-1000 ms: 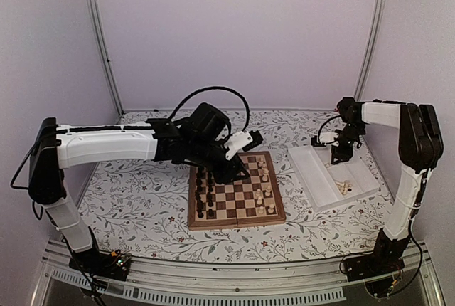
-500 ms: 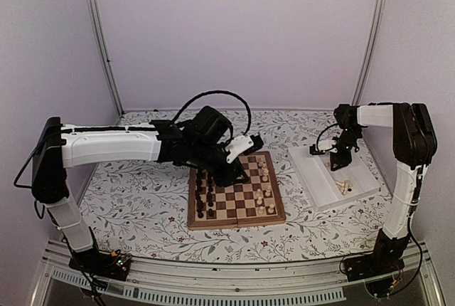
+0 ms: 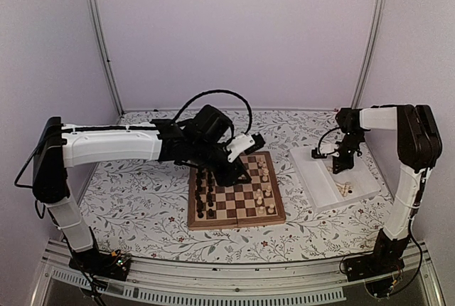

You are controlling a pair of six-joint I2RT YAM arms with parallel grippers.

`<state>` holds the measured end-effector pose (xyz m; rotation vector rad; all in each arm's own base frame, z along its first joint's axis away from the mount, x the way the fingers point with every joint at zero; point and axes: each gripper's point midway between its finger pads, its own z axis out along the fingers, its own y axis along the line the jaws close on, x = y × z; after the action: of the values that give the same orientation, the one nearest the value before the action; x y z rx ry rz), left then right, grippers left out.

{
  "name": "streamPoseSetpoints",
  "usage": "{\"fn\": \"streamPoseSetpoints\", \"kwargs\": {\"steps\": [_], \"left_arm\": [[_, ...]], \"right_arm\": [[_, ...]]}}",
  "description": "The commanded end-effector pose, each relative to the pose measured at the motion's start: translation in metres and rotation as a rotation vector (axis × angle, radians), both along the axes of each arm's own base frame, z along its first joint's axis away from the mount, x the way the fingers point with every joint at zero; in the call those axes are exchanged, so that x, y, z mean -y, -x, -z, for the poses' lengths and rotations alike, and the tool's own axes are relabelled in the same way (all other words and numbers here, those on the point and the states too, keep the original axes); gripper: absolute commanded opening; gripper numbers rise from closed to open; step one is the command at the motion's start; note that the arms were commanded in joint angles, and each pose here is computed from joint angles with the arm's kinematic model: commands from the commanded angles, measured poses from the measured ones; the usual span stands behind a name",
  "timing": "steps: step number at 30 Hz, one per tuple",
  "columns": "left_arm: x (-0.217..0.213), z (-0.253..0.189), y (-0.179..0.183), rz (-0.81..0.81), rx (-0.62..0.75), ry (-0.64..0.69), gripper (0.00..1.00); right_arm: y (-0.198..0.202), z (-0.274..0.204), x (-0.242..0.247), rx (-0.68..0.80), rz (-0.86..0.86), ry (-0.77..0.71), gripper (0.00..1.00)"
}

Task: Set up the chess pieces on the board
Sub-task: Pick up the chess piece from the storage box.

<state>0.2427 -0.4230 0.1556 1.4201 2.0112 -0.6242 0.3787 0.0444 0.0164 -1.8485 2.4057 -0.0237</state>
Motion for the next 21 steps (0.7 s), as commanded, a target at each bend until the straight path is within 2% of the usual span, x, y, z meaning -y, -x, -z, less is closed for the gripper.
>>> {"fn": "streamPoseSetpoints", "kwargs": {"steps": [1,5,12,16,21], "left_arm": [[0.020,-0.024,-0.008,-0.038,-0.016,0.106,0.40],[0.032,-0.051,-0.017,-0.108,-0.040,0.216,0.39],[0.057,-0.085,-0.030,-0.194,-0.099,0.465,0.43],[0.082,-0.095,-0.039,-0.193,-0.156,0.589,0.45],[0.112,-0.091,-0.043,-0.158,-0.236,0.650,0.44]], "right_arm": [[0.014,-0.025,0.001,0.028,0.067,-0.029,0.06],[0.016,-0.054,0.001,0.118,0.126,-0.059,0.06],[0.039,-0.100,-0.029,0.170,0.188,-0.272,0.06],[0.058,-0.142,-0.075,0.177,0.122,-0.465,0.06],[0.093,-0.168,-0.134,0.158,-0.021,-0.575,0.07]]}}
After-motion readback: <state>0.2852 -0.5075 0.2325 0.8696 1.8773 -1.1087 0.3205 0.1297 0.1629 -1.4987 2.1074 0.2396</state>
